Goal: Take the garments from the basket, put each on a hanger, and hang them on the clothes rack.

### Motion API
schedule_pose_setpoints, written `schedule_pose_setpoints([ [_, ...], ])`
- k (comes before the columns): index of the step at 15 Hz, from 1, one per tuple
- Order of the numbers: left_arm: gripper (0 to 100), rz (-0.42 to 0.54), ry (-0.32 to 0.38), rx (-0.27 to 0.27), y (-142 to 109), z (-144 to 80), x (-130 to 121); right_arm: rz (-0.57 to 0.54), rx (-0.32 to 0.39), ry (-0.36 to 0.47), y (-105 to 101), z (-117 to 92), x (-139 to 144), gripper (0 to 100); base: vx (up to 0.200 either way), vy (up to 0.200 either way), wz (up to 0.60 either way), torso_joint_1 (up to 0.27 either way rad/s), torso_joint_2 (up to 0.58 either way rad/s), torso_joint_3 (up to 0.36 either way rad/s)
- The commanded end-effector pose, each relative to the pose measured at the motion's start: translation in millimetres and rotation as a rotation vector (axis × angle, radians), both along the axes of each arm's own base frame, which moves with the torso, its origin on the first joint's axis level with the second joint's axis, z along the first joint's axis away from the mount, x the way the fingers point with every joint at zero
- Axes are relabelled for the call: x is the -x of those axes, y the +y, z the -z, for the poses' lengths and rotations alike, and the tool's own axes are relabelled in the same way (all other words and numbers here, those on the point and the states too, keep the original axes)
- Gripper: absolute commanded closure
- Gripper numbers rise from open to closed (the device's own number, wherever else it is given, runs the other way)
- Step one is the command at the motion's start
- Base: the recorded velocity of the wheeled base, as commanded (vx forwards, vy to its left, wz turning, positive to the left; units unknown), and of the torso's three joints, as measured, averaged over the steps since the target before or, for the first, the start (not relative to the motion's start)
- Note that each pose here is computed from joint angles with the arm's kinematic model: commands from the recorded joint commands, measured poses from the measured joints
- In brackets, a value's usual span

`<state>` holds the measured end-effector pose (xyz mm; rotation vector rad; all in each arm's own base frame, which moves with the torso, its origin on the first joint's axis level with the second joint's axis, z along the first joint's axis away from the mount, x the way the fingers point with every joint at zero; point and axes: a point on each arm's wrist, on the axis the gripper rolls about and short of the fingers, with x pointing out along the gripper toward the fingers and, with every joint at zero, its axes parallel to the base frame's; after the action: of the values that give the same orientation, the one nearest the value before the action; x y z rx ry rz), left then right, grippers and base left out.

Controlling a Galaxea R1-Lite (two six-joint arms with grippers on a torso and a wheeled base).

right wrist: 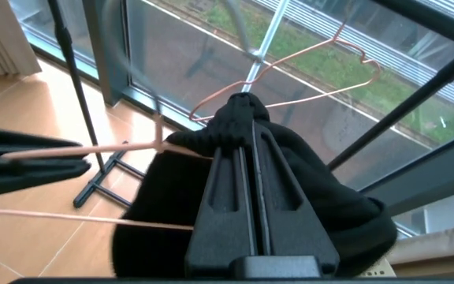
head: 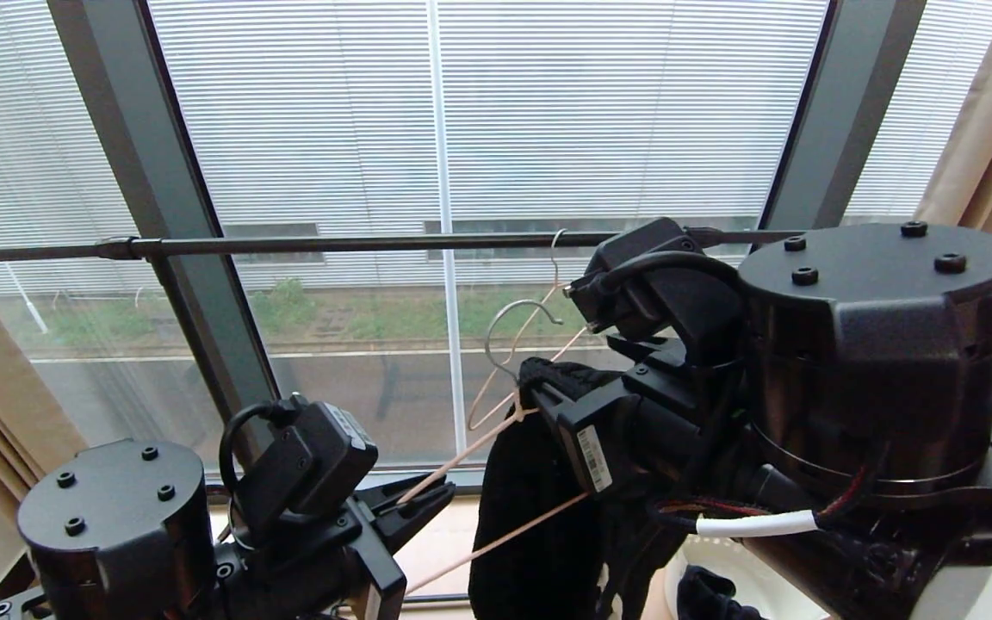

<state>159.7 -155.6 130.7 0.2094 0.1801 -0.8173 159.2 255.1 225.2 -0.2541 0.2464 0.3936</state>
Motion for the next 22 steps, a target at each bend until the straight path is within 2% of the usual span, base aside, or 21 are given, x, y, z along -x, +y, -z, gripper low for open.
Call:
schedule_pose_setpoints([
  [1,100,0.005,0.001,-0.004,0,1,1,0.016,-0.004,0.0,-4,-1,-4,0,0.0,0.0,0.0,0.0,0.0,0.0],
  [5,100,0.011,-0.013,0.01,-1,-1,3,0.059,-0.003,-0.004,-6,0,-9,0,0.0,0.0,0.0,0.0,0.0,0.0],
  [10,100,0.004,-0.023,0.026,-1,-3,0,0.059,0.002,-0.002,-13,1,-5,0,0.0,0.0,0.0,0.0,0.0,0.0],
  [15,100,0.002,-0.02,0.024,-2,-2,-1,0.055,-0.018,-0.014,-21,-8,0,0,0.0,0.0,0.0,0.0,0.0,0.0],
  [22,100,0.001,-0.053,0.059,-3,-7,-2,-0.036,0.001,0.012,-34,-1,18,0,0.0,0.0,0.0,0.0,0.0,0.0],
])
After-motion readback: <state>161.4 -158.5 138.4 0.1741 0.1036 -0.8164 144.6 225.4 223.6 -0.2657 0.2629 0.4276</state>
